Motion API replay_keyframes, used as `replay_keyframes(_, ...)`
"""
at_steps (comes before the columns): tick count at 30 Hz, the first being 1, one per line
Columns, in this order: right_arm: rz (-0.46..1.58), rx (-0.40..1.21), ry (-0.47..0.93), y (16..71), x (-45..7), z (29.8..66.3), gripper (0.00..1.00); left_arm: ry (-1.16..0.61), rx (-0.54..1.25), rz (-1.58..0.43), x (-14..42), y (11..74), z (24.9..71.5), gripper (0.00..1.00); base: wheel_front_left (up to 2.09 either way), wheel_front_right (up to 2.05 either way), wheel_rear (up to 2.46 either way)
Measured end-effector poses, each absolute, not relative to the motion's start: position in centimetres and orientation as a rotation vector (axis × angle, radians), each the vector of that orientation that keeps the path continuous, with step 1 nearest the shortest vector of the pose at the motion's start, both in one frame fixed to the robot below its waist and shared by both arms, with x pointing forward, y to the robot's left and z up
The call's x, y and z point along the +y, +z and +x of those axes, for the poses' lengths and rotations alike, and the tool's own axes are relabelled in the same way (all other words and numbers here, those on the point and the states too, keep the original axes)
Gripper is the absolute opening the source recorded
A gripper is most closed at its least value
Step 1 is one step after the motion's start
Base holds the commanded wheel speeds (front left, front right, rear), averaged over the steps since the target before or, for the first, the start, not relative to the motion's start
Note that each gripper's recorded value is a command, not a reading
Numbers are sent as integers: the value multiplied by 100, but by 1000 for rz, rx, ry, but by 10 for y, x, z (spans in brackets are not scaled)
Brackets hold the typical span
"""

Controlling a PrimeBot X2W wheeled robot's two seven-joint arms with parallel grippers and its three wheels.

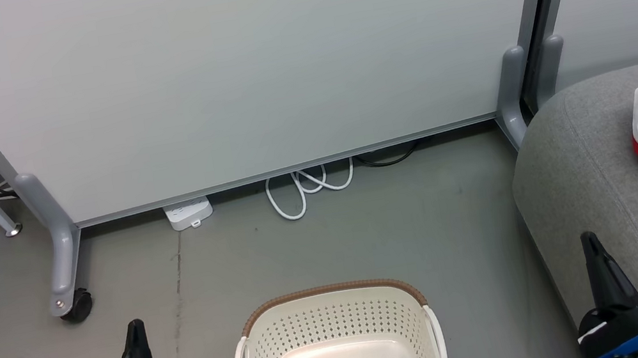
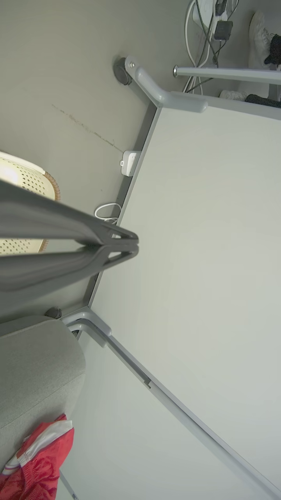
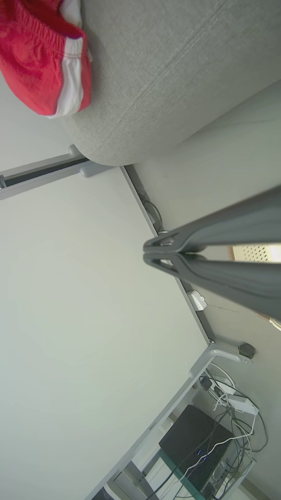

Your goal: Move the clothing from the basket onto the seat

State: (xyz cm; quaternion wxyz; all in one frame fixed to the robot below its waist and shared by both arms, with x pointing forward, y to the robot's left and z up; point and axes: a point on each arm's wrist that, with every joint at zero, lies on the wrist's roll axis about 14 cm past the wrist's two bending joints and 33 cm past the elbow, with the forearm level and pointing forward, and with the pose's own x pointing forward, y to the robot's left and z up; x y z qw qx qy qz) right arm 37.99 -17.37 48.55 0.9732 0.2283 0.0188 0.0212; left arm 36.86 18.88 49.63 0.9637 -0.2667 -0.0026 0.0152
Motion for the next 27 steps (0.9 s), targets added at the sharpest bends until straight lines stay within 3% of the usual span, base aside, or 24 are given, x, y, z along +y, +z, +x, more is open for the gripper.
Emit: replay_keyframes(27,865,59,-23,486,-186,382,0,68,26,-921,198,492,373,0,0,0,0)
